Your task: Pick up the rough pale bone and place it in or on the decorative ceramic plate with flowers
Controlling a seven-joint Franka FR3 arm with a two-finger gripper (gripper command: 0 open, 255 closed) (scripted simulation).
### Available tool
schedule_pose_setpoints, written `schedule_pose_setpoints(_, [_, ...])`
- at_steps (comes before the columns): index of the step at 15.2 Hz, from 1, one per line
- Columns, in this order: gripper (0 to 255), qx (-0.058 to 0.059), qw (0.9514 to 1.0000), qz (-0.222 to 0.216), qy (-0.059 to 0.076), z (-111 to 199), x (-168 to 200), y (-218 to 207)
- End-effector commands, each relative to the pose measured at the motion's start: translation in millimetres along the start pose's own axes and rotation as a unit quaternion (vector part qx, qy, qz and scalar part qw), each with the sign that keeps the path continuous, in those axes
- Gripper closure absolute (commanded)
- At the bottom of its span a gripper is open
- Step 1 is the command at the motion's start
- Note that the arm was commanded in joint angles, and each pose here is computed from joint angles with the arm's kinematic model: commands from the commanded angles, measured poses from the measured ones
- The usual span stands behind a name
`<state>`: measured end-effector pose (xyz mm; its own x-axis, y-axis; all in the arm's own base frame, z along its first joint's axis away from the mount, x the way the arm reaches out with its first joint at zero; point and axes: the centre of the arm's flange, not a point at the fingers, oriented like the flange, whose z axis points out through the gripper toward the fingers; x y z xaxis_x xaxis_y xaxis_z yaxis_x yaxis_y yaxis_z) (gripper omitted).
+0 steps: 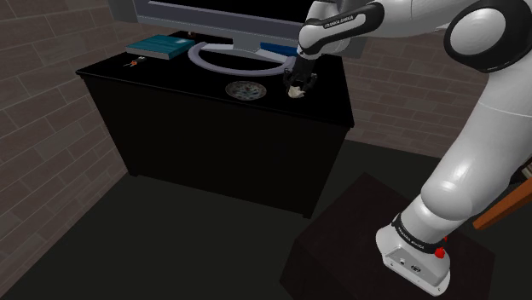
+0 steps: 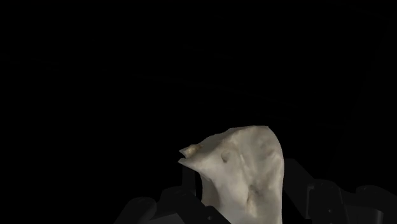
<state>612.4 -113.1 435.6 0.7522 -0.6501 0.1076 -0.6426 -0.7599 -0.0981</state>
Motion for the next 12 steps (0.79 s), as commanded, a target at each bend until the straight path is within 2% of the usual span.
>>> schedule_pose_setpoints(1, [255, 0.0, 1.0, 0.0, 0.0, 0, 0, 0])
schedule_pose_setpoints(4, [255, 0.0, 1.0, 0.0, 0.0, 0, 0, 0])
schedule_pose_setpoints(12, [255, 0.0, 1.0, 0.0, 0.0, -42, 5, -4])
